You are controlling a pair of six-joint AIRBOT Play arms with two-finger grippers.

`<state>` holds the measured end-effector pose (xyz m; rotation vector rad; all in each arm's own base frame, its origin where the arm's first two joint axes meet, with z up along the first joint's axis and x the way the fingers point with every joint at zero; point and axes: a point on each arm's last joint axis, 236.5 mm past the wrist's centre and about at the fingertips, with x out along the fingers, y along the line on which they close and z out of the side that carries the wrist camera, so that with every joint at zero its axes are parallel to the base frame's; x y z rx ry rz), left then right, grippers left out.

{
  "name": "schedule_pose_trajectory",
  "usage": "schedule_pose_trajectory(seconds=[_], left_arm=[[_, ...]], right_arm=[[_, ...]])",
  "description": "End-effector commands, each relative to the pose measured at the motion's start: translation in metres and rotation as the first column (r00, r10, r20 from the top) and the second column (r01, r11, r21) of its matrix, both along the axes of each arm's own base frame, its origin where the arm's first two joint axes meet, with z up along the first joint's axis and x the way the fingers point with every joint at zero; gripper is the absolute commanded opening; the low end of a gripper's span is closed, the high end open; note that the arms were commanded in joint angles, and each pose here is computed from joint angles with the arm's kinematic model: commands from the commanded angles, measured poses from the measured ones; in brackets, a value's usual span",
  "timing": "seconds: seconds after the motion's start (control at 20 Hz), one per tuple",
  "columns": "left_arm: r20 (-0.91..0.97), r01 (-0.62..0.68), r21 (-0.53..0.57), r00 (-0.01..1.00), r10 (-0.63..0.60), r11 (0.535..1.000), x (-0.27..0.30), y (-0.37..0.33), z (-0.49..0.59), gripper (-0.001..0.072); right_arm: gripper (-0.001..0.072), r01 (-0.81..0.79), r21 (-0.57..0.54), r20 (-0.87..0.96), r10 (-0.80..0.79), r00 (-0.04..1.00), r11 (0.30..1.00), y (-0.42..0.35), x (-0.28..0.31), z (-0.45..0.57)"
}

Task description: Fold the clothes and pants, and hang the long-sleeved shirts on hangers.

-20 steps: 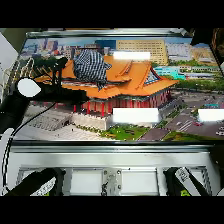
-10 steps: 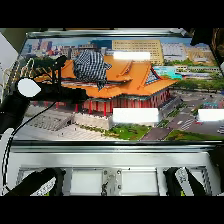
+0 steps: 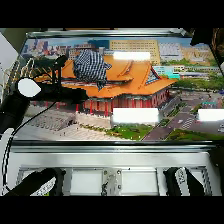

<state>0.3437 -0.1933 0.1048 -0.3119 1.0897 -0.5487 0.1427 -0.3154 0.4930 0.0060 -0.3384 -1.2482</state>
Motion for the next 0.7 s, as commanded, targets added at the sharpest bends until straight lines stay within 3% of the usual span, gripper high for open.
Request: schedule_pose_trajectory(seconds=[0.0,0.1,0.3,0.45,0.65], left_arm=[[0.003,0.004,0.002,1.000,-0.004,1.000,0.000,0.000,0.000,0.0015],[0.003,0.005,0.002,1.000,-0.005,1.000,0.000,0.000,0.000,0.0015],[0.002,0.005,0.003,1.000,-0.005,1.000,0.000,0.000,0.000,0.0015],[0.001,0.007,0.004,1.000,-0.007,1.000,-0.001,0.000,-0.001,0.0015],[0.004,0.016,0.008,1.000,-0.016,1.000,-0.001,0.000,-0.001,0.0015]], right_arm=[[0.0471,-0.127,-0.149,0.041,0.134,0.990,0.981,0.044,0.013,0.041],[0.0471,-0.218,-0.198,0.053,0.233,0.971,0.956,0.068,0.029,0.053],[0.0471,-0.513,-0.103,0.074,0.521,0.851,0.852,0.109,0.105,0.030],[0.0471,-0.761,0.063,-0.040,0.764,0.644,0.645,0.171,0.195,-0.025],[0.0471,-0.910,0.342,-0.230,0.960,0.162,0.235,0.304,0.277,-0.125]])
